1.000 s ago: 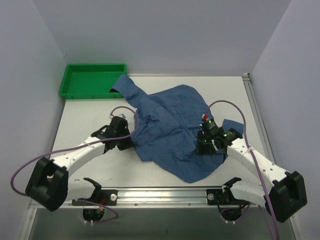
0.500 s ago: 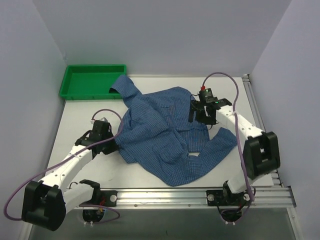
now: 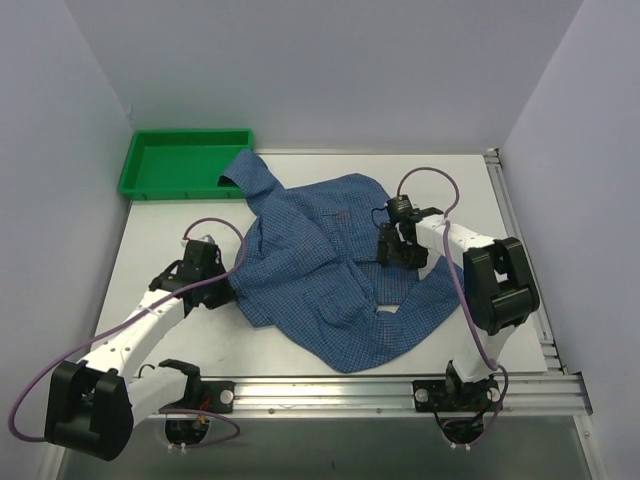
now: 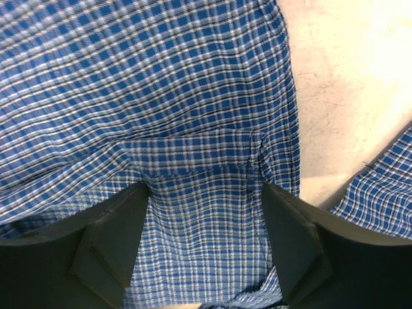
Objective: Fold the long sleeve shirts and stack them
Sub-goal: Flatten the shirt out
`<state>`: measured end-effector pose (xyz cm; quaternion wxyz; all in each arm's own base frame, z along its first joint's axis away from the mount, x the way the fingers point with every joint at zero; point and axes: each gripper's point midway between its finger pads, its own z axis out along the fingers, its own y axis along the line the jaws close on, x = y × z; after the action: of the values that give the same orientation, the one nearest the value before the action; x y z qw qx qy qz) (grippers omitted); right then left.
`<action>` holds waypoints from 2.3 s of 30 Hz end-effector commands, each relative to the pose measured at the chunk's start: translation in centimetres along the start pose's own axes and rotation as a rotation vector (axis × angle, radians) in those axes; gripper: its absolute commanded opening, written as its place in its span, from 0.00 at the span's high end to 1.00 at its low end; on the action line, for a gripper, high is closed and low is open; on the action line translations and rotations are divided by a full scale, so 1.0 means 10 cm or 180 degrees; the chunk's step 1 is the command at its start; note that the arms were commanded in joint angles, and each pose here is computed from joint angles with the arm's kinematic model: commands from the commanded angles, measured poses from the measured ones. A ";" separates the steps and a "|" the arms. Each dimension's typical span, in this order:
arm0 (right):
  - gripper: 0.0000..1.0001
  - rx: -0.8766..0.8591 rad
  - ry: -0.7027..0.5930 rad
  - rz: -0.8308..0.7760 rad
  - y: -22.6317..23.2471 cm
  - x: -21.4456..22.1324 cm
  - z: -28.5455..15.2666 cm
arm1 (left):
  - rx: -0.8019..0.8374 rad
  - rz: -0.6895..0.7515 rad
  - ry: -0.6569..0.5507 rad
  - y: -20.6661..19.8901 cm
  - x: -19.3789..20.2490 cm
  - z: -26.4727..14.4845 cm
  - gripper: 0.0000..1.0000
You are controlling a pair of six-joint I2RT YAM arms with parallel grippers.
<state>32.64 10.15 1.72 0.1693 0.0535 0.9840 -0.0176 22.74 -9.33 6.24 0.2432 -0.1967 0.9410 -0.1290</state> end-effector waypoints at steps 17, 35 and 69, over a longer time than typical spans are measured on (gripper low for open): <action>0.80 0.0158 -0.0528 0.0186 -0.51 -0.05 -0.52 | -0.0016 -0.0053 -0.0047 0.06 -0.25 0.01 1.00; 0.67 -0.0336 -0.0743 0.0613 -0.40 0.23 -0.64 | 0.0081 -0.0067 -0.0013 0.15 -0.40 0.01 1.00; 0.92 0.0340 -0.0656 0.1447 -0.41 -0.21 -0.08 | 0.0188 -0.0075 -0.0065 0.13 -0.43 -0.01 1.00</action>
<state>33.69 6.24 2.09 0.2541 0.2760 0.9267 -0.0227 23.95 -6.34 5.69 0.2168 -0.2099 0.9426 -0.1427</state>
